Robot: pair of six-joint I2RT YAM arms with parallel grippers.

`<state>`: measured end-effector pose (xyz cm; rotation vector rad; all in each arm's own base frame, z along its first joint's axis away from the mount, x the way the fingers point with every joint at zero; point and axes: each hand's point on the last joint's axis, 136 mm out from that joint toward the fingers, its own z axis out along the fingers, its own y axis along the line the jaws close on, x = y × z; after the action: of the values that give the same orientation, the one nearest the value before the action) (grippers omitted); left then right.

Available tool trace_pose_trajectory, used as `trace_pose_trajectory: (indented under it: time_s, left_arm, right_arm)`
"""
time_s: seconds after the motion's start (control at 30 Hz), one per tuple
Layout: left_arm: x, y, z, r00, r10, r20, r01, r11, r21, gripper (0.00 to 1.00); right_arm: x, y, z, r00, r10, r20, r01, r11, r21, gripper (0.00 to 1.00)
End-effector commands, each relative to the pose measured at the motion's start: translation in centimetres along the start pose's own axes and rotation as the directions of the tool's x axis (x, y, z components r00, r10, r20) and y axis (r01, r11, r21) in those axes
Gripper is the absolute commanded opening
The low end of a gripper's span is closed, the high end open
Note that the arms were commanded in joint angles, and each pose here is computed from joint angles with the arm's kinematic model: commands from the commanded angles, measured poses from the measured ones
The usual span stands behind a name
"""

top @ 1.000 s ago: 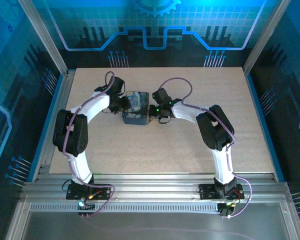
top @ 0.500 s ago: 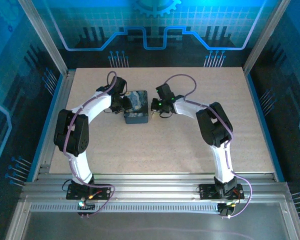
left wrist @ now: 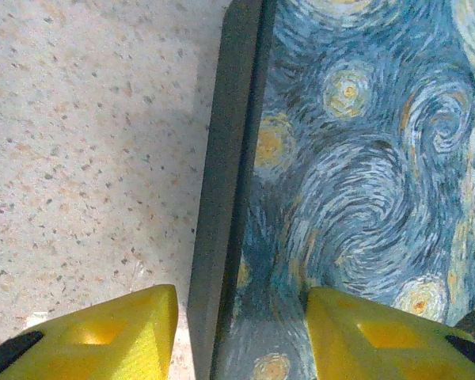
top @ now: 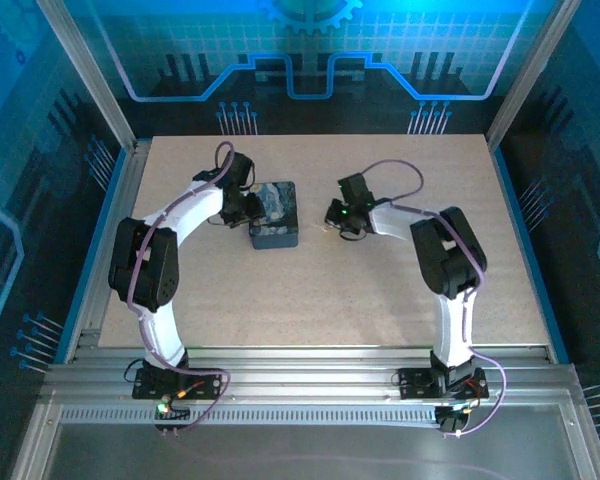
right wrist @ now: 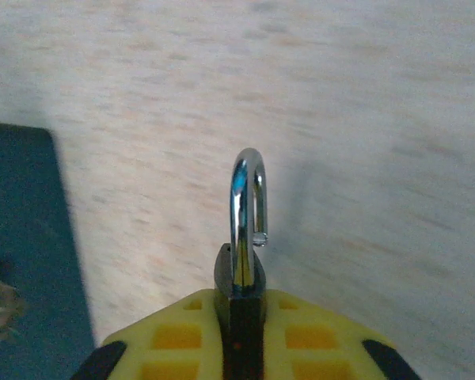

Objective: Unlock the padlock with the key

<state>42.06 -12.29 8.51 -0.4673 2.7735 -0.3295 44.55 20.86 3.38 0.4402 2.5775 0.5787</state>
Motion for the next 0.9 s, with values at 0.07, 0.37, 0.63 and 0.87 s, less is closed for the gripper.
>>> trace_pose_trajectory:
  time_s: [0.07, 0.37, 0.63, 0.87]
  left_arm:
    - [0.5, -1.2, -2.7, 0.998, 0.042, -0.039, -0.039, 0.997, 0.063, 0.54]
    - [-1.9, 2.4, -4.8, 0.991, 0.008, 0.134, -0.023, 0.994, 0.107, 0.99]
    - [-3.4, 8.2, -5.6, 0.817, 0.314, 0.483, -0.249, 0.949, -0.195, 0.99]
    - [-2.3, 10.9, -4.2, 0.677, 0.35, 0.648, -0.25, 0.937, -0.245, 0.99]
  right_arm:
    - [-0.7, -6.8, -3.7, 0.999, -0.001, -0.04, 0.005, 0.995, 0.103, 0.36]
    - [-2.7, -10.4, -10.7, 0.975, -0.217, 0.047, 0.202, 0.955, 0.219, 1.0]
    - [-5.4, -12.7, -15.6, 0.859, -0.424, 0.286, 0.317, 0.881, 0.352, 1.0]
    - [-5.5, -15.3, -16.1, 0.749, -0.518, 0.413, 0.367, 0.843, 0.393, 1.0]
